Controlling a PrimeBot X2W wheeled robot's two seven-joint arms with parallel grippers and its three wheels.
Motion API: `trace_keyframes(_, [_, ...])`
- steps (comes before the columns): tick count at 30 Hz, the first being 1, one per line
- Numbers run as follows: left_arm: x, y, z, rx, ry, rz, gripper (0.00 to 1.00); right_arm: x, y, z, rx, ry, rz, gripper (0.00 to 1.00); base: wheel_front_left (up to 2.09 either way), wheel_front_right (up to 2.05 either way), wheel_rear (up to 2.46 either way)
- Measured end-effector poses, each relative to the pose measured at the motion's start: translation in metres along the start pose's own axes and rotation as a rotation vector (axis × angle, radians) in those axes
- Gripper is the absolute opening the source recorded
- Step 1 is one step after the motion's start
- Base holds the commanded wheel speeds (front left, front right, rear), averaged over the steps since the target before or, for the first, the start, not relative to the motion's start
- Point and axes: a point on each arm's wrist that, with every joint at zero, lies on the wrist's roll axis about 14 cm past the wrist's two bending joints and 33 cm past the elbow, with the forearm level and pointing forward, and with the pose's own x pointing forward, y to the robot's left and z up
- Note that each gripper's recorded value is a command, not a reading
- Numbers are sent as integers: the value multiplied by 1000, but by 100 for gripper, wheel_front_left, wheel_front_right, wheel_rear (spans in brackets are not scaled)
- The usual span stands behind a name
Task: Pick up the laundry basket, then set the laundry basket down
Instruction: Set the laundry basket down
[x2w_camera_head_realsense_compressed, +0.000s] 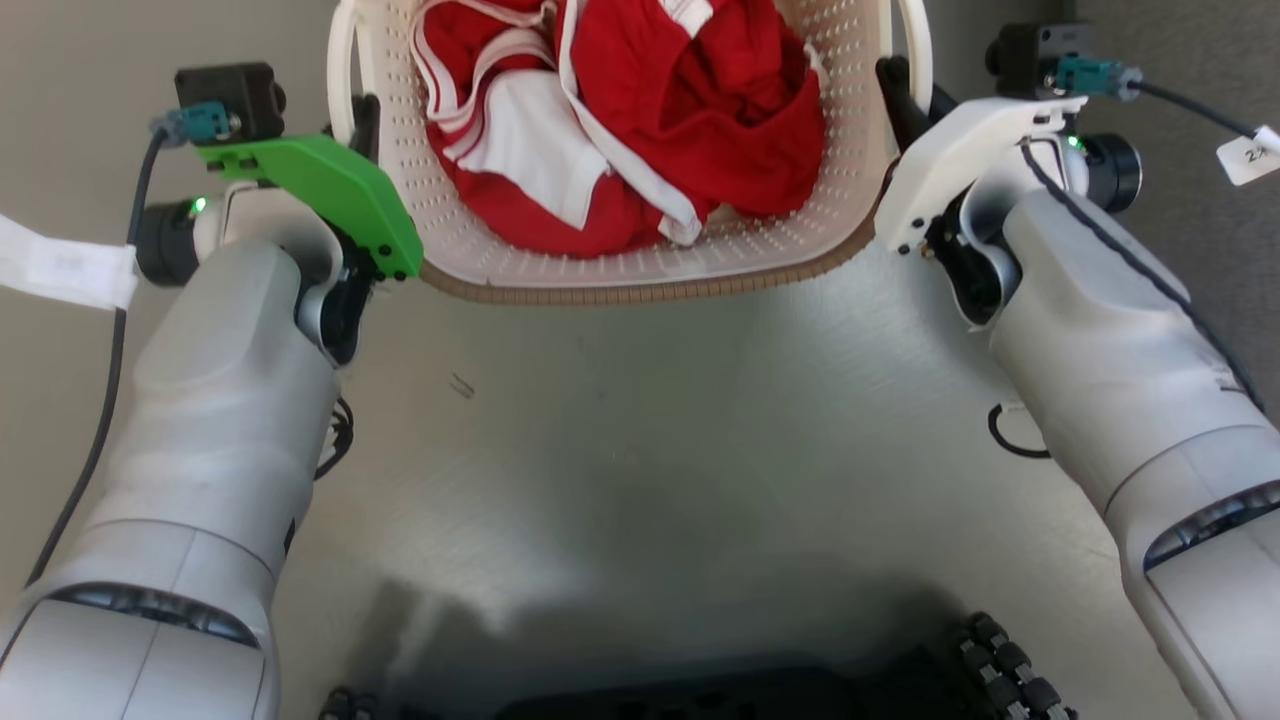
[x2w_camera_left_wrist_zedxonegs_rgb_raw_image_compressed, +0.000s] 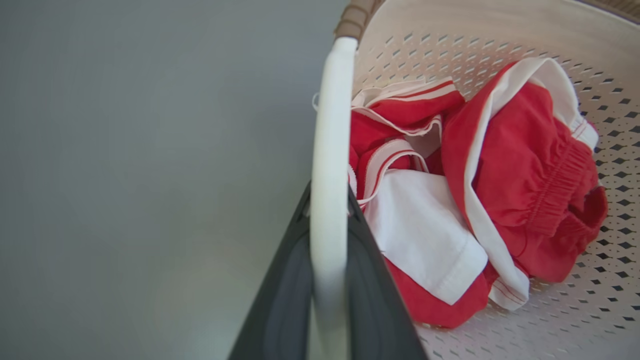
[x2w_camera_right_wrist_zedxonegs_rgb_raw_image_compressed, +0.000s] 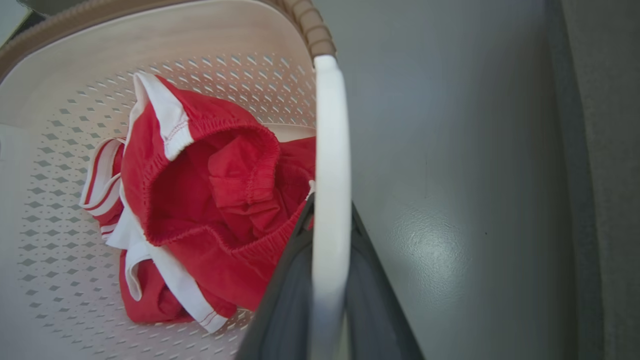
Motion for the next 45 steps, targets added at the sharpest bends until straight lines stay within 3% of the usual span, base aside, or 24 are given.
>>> trace_keyframes(20, [41,26,-30,22,7,25,0,48,-9,-35,-21,41,1,0,0,0,0])
trace_keyframes(45, [49,26,-31,31,-1,8,0,55,-14,-41,-20,37,-6,0,0,0,0])
